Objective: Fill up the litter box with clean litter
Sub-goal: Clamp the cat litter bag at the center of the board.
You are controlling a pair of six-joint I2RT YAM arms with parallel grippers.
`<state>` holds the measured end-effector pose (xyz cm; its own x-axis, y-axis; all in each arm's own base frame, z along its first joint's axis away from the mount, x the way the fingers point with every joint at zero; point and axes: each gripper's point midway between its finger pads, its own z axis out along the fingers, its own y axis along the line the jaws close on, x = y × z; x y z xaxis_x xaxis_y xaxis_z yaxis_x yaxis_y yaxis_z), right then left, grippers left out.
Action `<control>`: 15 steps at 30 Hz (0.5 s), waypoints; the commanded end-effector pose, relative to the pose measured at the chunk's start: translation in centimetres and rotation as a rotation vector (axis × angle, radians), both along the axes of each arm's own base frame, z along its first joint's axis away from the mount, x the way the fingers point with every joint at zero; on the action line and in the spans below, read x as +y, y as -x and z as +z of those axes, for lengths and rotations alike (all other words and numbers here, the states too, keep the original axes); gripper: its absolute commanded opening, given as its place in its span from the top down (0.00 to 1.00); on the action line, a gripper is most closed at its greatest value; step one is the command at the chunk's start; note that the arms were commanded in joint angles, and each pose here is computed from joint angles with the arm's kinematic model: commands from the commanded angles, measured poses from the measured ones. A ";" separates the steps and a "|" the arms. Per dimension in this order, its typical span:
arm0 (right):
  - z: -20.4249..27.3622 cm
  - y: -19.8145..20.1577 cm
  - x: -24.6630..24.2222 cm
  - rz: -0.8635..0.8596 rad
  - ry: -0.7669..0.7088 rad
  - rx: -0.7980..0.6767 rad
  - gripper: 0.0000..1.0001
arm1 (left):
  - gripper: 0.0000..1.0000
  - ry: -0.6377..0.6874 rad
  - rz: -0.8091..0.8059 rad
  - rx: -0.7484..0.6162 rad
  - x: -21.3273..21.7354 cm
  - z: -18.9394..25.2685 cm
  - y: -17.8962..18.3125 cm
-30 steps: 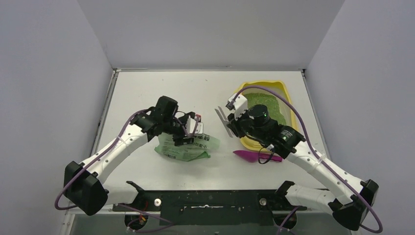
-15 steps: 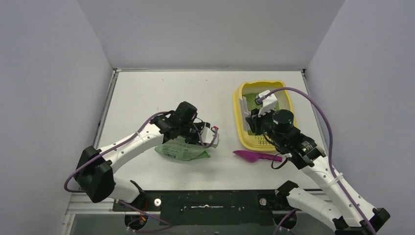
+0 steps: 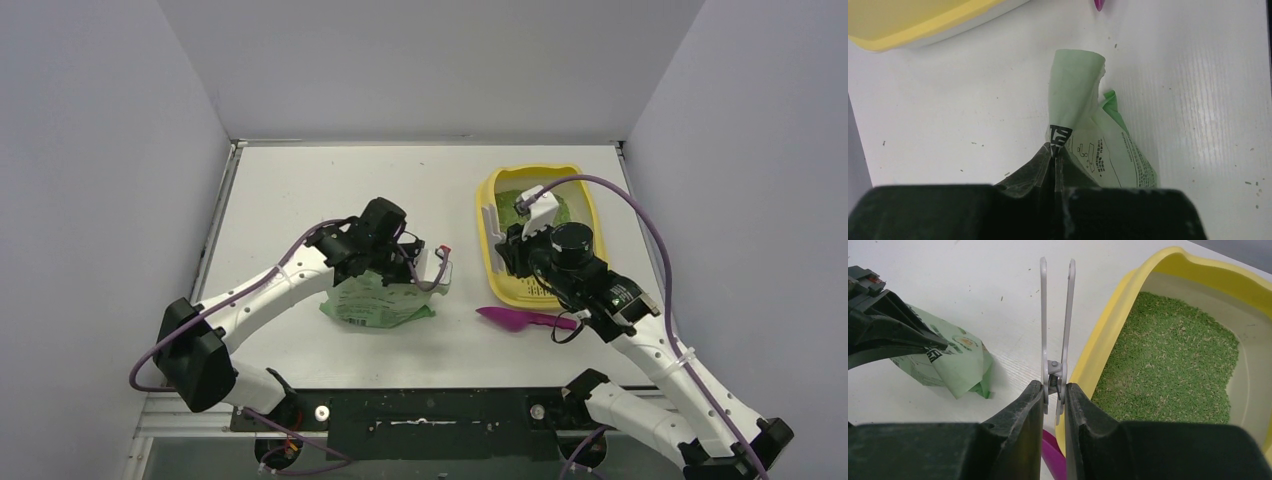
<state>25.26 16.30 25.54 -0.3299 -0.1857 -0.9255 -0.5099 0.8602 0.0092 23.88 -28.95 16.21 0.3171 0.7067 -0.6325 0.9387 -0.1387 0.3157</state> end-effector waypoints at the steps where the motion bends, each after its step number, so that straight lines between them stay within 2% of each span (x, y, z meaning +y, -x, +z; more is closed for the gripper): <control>1: 1.0 -0.3 0.7 0.016 -0.043 -0.024 1.00 | 0.89 0.102 -0.042 -0.026 -2.0 3.6 0.0; 2: 1.0 -0.3 0.7 0.018 -0.043 -0.023 1.00 | 0.72 0.095 -0.047 -0.016 -2.2 3.1 0.2; 6: 1.1 -0.2 0.5 0.014 -0.039 -0.022 1.00 | 0.50 0.079 -0.059 -0.045 -3.4 1.9 0.2; 11: 1.1 0.0 0.0 -0.005 -0.030 -0.026 1.00 | 0.46 0.088 -0.052 -0.117 -5.7 1.3 -0.8; 15: 0.9 0.1 -0.5 -0.019 -0.025 -0.026 1.00 | 0.51 0.083 -0.048 -0.149 -6.6 1.3 -1.4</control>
